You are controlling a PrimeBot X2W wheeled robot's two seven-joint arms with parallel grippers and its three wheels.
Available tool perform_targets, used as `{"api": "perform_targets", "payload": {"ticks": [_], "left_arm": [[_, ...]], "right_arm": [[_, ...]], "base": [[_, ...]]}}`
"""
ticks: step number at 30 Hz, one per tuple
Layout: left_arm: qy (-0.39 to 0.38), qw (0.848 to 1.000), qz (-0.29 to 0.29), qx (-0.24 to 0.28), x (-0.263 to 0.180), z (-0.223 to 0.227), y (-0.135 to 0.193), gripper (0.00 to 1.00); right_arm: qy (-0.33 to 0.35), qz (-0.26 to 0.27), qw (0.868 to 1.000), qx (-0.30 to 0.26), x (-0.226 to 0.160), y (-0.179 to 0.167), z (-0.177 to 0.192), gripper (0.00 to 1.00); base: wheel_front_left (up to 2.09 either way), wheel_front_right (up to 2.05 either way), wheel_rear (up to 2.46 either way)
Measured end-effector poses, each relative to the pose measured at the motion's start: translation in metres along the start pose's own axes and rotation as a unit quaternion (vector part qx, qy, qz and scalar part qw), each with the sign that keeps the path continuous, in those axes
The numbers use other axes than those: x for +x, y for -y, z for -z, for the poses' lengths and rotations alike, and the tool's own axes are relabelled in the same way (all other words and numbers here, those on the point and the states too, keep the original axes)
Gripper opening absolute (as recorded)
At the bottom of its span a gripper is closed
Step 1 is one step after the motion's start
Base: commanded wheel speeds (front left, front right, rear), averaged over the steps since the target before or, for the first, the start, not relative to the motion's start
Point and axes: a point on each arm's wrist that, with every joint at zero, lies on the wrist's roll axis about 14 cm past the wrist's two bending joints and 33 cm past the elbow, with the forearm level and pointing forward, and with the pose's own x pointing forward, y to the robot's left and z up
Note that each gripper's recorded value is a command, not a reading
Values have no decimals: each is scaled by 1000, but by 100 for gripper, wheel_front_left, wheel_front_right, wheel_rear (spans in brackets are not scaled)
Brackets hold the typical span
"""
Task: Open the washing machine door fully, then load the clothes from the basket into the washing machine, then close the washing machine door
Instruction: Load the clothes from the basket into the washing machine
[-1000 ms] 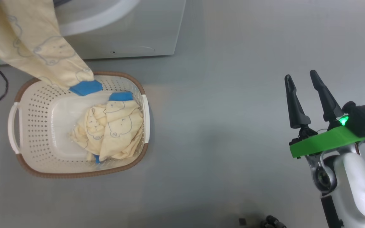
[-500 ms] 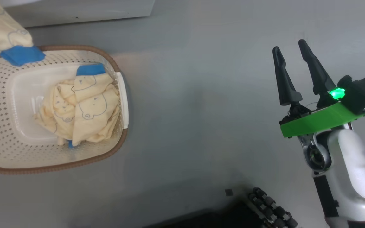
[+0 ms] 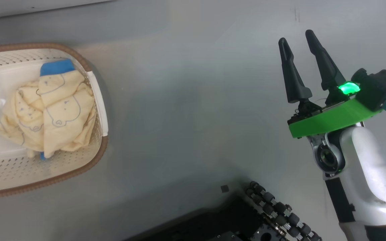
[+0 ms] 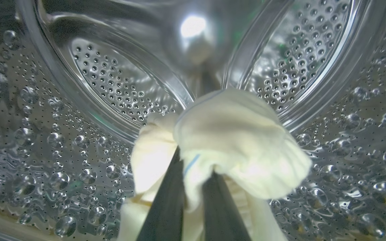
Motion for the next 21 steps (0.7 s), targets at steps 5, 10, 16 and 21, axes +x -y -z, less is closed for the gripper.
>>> {"api": "perform_targets", "payload": {"ticks": [5, 10, 16, 21], "left_arm": [[-26, 1000, 9, 16, 8, 28, 9, 0], [-47, 999, 10, 15, 9, 50, 13, 56], [-26, 999, 7, 19, 12, 33, 9, 100], [-24, 1000, 6, 17, 6, 27, 7, 100]], "right_arm": [[-12, 0, 1000, 1, 0, 1, 9, 100], [-10, -3, 1000, 1, 4, 0, 8, 100], [-12, -6, 1000, 4, 6, -3, 10, 100], [-3, -10, 1000, 1, 8, -6, 4, 100]], "base": [[0, 0, 0], [0, 0, 0], [0, 0, 0], [0, 0, 0]]}}
